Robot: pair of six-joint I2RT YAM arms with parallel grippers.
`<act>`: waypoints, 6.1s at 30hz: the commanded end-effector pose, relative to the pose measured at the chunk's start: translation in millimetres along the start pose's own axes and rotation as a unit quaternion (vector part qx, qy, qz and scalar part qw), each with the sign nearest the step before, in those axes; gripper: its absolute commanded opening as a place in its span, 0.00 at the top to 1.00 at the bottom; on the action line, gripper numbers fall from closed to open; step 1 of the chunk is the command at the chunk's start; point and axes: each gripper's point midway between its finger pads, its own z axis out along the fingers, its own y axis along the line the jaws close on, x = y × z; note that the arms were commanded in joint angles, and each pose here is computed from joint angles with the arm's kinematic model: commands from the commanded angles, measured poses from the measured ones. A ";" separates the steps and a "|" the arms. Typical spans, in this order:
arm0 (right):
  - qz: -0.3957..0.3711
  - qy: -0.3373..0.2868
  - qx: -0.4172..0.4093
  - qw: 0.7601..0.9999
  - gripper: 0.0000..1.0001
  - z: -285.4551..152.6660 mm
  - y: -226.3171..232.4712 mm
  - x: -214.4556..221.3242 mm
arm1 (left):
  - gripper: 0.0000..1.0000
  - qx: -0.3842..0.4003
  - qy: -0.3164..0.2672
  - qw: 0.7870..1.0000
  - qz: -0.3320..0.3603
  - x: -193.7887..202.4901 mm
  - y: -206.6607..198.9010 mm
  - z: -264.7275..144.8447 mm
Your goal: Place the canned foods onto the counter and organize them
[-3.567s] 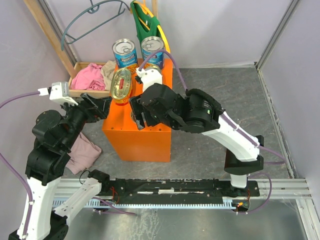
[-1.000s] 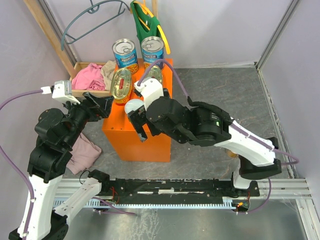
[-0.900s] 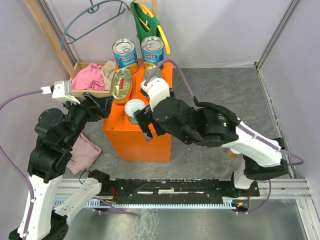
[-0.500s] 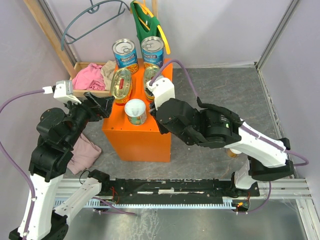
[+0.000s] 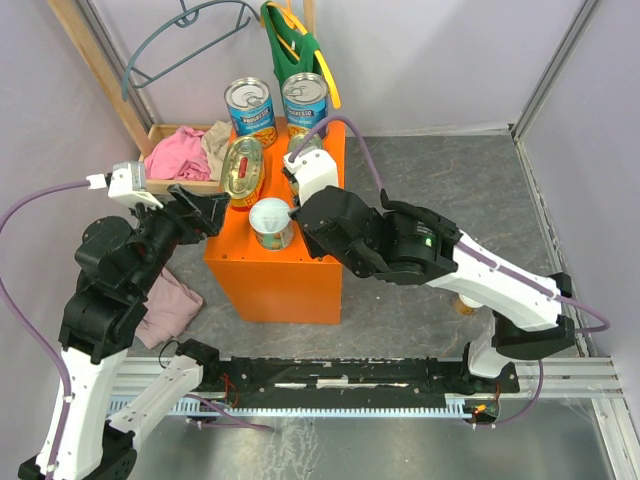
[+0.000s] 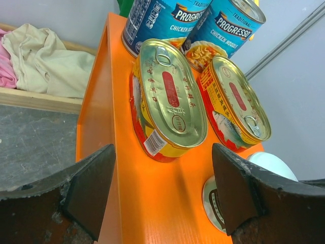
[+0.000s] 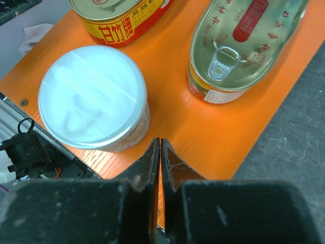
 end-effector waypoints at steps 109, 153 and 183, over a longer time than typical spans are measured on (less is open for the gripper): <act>0.048 0.011 -0.090 0.995 0.93 45.7 69.7 -11.7 | 0.19 -0.058 -0.034 0.998 0.019 -9.5 29.9 -58.8; 0.200 0.133 0.336 0.911 0.00 -21.3 -258.6 125.8 | 0.13 -0.100 -0.116 0.987 0.052 -66.6 23.0 -9.5; 0.514 0.266 0.427 0.694 0.00 -38.0 -321.0 332.1 | 0.11 -0.077 -0.109 0.990 0.051 -80.5 4.1 0.8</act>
